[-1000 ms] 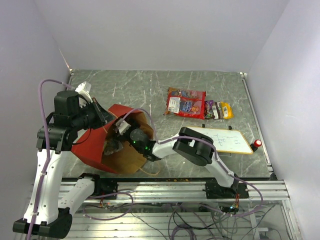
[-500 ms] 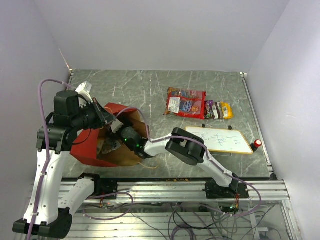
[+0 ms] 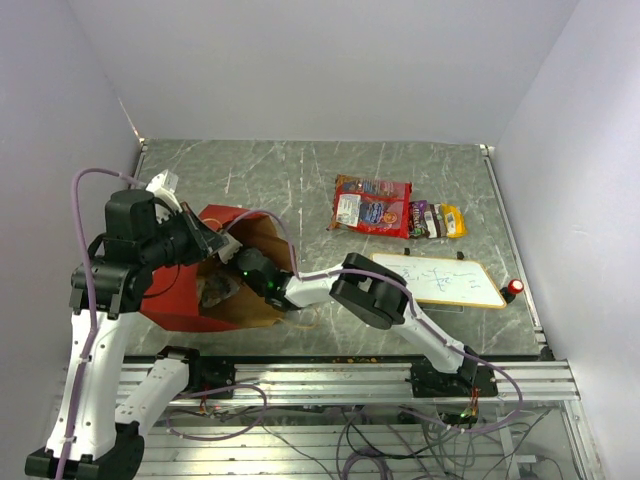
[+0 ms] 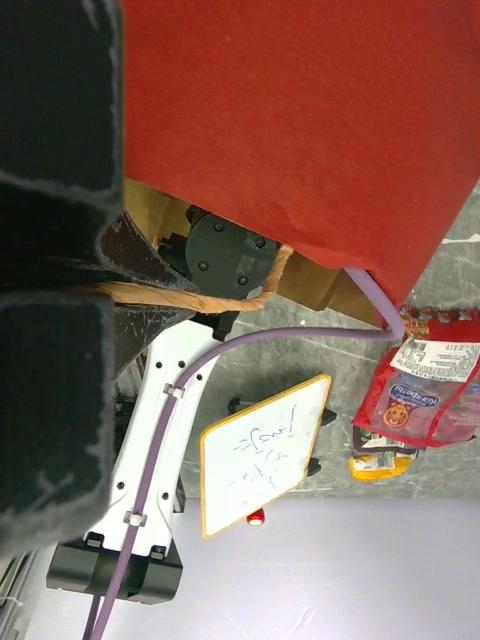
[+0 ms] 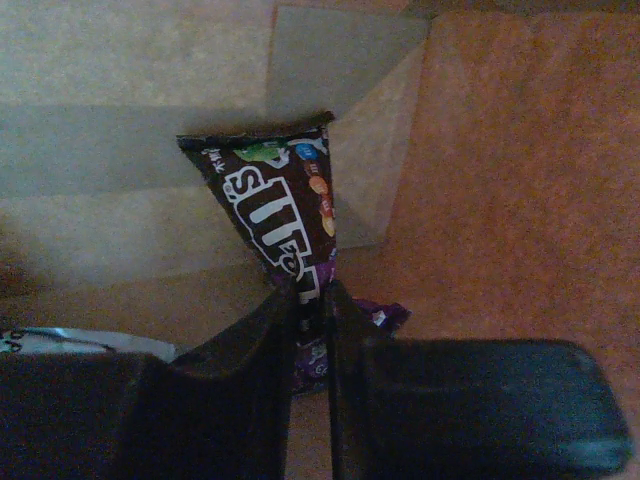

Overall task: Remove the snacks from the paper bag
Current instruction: Take out the snack from the paper bag.

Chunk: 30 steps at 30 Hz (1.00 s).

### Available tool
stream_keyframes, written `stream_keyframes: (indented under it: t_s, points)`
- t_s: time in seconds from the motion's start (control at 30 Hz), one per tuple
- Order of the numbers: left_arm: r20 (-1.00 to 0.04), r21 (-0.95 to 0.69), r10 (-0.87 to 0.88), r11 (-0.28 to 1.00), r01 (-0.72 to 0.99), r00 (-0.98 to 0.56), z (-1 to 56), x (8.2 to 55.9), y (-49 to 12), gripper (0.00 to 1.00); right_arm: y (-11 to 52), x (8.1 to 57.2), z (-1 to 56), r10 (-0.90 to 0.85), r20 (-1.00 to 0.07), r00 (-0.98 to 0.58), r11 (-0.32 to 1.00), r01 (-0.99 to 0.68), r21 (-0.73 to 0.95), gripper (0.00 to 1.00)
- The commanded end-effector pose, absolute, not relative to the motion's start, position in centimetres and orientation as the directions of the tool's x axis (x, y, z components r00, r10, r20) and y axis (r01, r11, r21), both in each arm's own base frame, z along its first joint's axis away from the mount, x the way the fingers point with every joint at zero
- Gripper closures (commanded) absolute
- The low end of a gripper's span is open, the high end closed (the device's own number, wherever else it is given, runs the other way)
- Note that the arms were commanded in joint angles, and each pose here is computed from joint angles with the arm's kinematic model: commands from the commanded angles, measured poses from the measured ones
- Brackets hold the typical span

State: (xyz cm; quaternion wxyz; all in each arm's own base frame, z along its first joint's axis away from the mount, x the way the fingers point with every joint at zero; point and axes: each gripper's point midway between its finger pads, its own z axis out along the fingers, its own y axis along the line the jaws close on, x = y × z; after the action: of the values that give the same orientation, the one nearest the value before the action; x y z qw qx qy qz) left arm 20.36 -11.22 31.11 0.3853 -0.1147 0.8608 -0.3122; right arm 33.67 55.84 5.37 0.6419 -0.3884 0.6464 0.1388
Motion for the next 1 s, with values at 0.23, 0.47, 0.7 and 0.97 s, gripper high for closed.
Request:
stream_keyframes:
  t_s: [0.23,0.47,0.7,0.97]
  points:
    - [-0.566,-0.629,-0.493,0.777,-0.040,-0.660,29.1,20.2,-10.4,0.93,54.4,31.0,9.6,-0.303,-0.951,0.063,0.609,-0.754,-0.244,1.00]
    - [-0.584,-0.619,-0.496,0.784,-0.042,-0.643,29.3,21.3,-10.2,0.93,51.7,27.2,12.2,-0.262,-0.965,-0.030,0.550,-0.826,-0.124,1.00]
    - [-0.620,-0.576,-0.454,0.817,-0.022,-0.639,29.4,22.7,-9.9,0.93,46.5,24.0,13.8,-0.277,-0.954,-0.117,0.544,-0.837,-0.056,1.00]
    - [-0.596,-0.585,-0.463,0.810,-0.040,-0.655,27.8,23.9,-10.3,0.93,38.5,18.6,17.4,-0.381,-0.920,0.087,0.341,-0.912,-0.228,1.00]
